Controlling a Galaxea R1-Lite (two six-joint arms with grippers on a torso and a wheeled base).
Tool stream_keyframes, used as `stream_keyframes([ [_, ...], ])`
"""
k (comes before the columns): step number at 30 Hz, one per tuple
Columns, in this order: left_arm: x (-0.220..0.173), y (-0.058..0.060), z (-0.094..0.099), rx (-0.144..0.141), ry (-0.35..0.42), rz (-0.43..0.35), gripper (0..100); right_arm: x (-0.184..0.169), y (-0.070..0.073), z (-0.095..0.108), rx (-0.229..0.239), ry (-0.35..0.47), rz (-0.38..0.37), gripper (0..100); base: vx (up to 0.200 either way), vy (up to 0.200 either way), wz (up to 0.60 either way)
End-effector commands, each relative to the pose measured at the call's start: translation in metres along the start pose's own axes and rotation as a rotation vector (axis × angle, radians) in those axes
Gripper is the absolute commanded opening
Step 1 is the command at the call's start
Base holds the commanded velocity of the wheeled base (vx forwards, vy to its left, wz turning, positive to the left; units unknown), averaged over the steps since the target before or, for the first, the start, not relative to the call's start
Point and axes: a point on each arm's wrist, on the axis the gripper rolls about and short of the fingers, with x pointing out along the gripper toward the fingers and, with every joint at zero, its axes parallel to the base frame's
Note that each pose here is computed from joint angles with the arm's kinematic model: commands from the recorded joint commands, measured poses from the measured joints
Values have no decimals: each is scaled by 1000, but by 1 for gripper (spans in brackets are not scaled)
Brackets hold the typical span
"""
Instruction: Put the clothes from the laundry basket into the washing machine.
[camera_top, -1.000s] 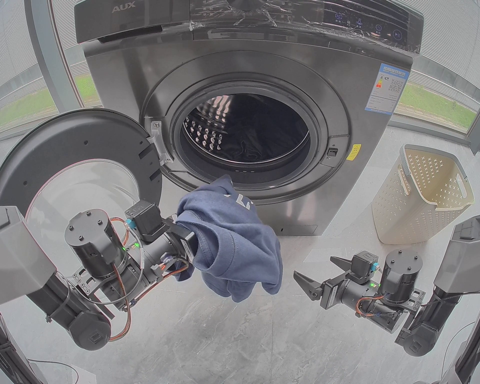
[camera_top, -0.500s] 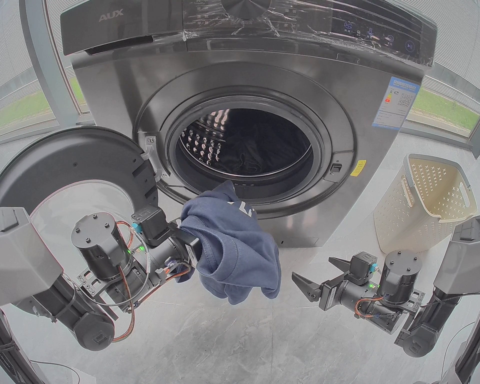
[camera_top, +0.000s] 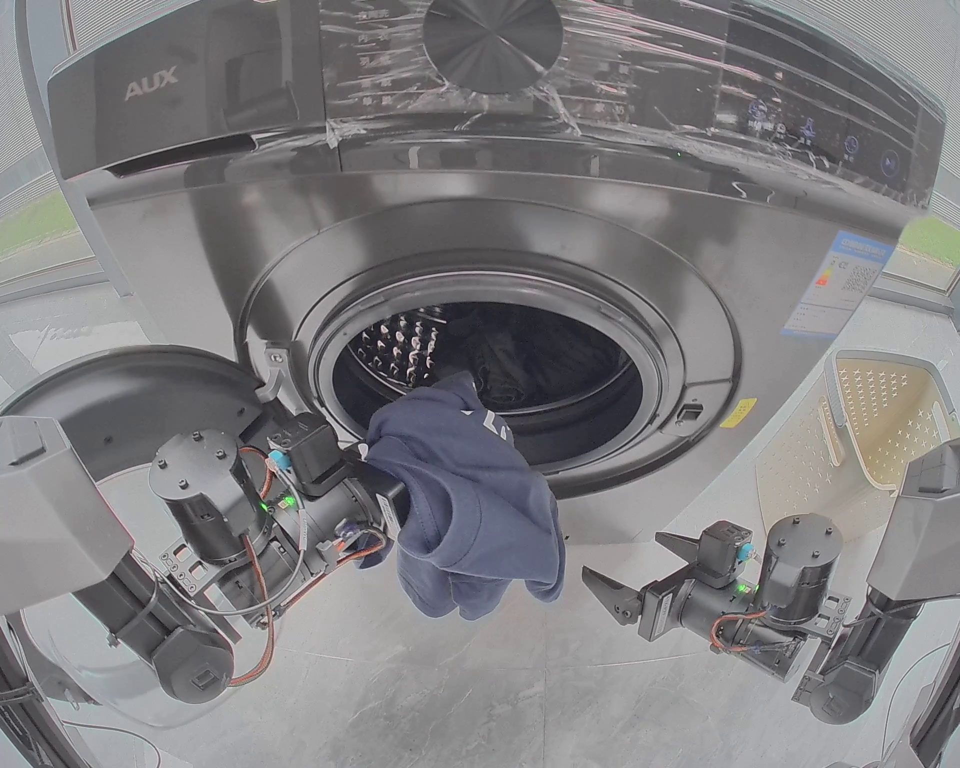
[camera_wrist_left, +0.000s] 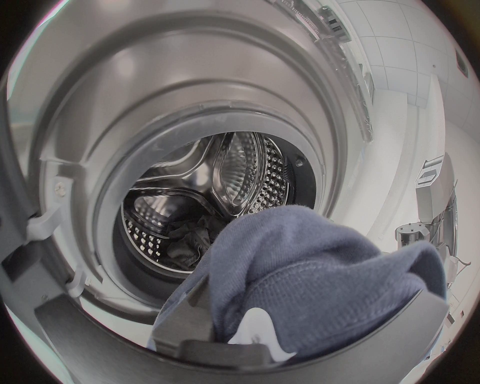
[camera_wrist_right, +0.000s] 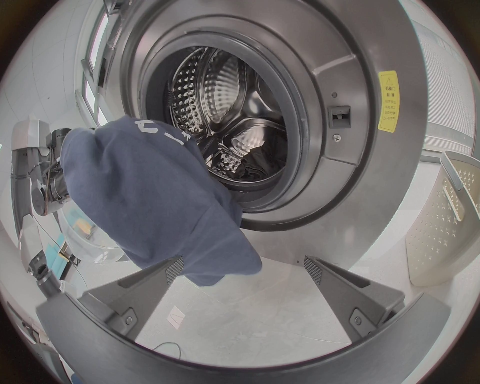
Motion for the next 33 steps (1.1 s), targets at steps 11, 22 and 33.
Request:
stream_keyframes([
  [11, 8, -21, -17, -4, 44, -29, 0, -26, 23, -15, -43, 84, 106, 100, 0, 0, 0],
  [22, 59, -23, -49, -13, 28, -24, 0, -26, 25, -15, -44, 83, 113, 100, 0, 0, 0],
  [33, 126, 0, -65, -5, -38, 70, 0, -26, 25, -14, -43, 80, 113, 100, 0, 0, 0],
])
